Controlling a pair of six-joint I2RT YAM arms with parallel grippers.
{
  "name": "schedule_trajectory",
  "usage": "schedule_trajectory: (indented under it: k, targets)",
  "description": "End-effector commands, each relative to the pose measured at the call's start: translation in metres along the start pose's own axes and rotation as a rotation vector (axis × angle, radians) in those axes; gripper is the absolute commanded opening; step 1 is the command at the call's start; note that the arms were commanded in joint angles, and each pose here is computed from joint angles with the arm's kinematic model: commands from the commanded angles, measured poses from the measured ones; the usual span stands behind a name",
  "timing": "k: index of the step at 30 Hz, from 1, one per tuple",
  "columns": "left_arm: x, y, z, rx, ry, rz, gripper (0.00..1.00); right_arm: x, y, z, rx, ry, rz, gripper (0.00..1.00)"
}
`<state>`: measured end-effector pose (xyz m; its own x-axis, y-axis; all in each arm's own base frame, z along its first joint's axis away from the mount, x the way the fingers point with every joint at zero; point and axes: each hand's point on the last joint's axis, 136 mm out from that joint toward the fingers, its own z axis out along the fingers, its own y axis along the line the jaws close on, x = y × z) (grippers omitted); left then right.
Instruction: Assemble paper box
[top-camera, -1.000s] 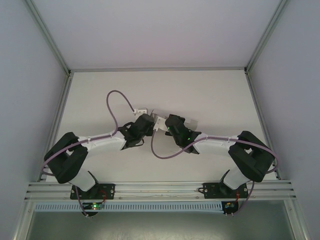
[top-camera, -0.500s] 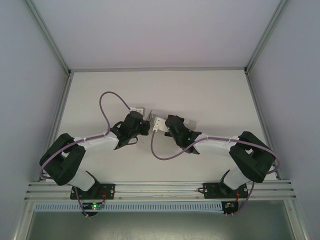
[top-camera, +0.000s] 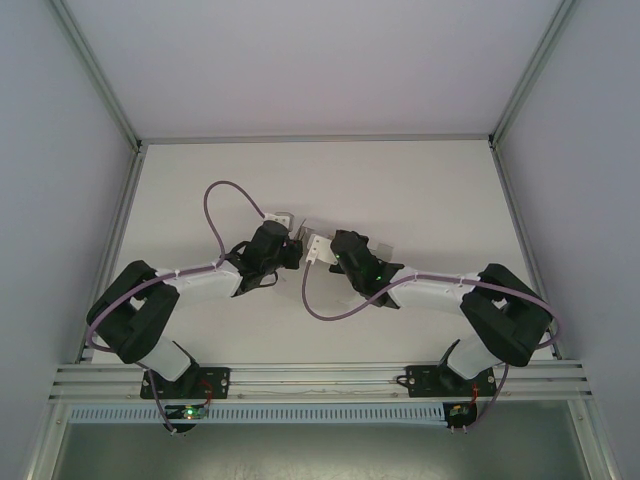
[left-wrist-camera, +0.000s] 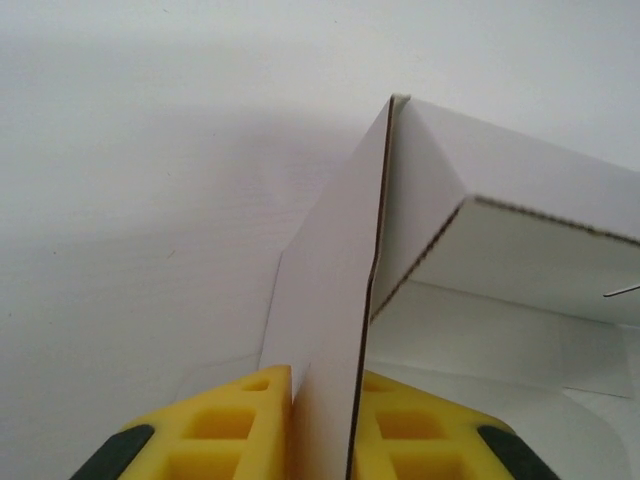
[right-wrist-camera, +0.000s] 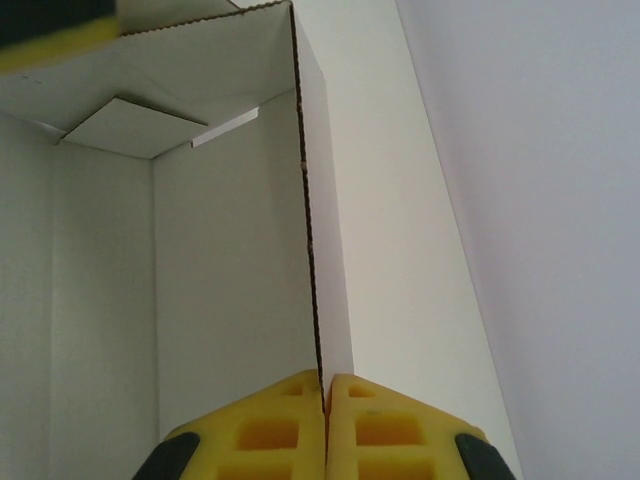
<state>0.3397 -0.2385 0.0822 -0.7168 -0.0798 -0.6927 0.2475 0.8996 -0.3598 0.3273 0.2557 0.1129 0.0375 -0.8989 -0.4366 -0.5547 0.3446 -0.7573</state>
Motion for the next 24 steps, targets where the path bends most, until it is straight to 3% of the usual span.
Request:
schedule_trajectory:
  k: [1,4,8,11,15,17,24]
  targets:
    - [-0.032,-0.010,-0.001,0.020,-0.097,0.021,0.20,0.020,0.054,-0.004,-0.212,0.027,-0.052,0.00]
    - [-0.034,-0.011,-0.003,0.022,-0.096,0.027,0.17,0.020,0.054,-0.004,-0.213,0.028,-0.051,0.00]
    - [-0.033,0.002,-0.002,-0.065,-0.076,0.021,0.00,0.022,0.053,-0.002,-0.208,0.037,-0.051,0.00]
    - [-0.032,0.013,-0.004,-0.131,-0.064,-0.003,0.00,0.023,0.052,-0.002,-0.202,0.043,-0.049,0.00]
    - [-0.029,0.066,-0.021,-0.465,-0.058,-0.121,0.00,0.023,0.051,-0.002,-0.202,0.042,-0.047,0.00]
    - [-0.026,0.081,-0.029,-0.565,-0.060,-0.170,0.00,0.023,0.051,-0.002,-0.202,0.046,-0.049,0.00]
    - [-0.023,0.090,-0.035,-0.628,-0.073,-0.233,0.00,0.023,0.052,-0.003,-0.204,0.043,-0.049,0.00]
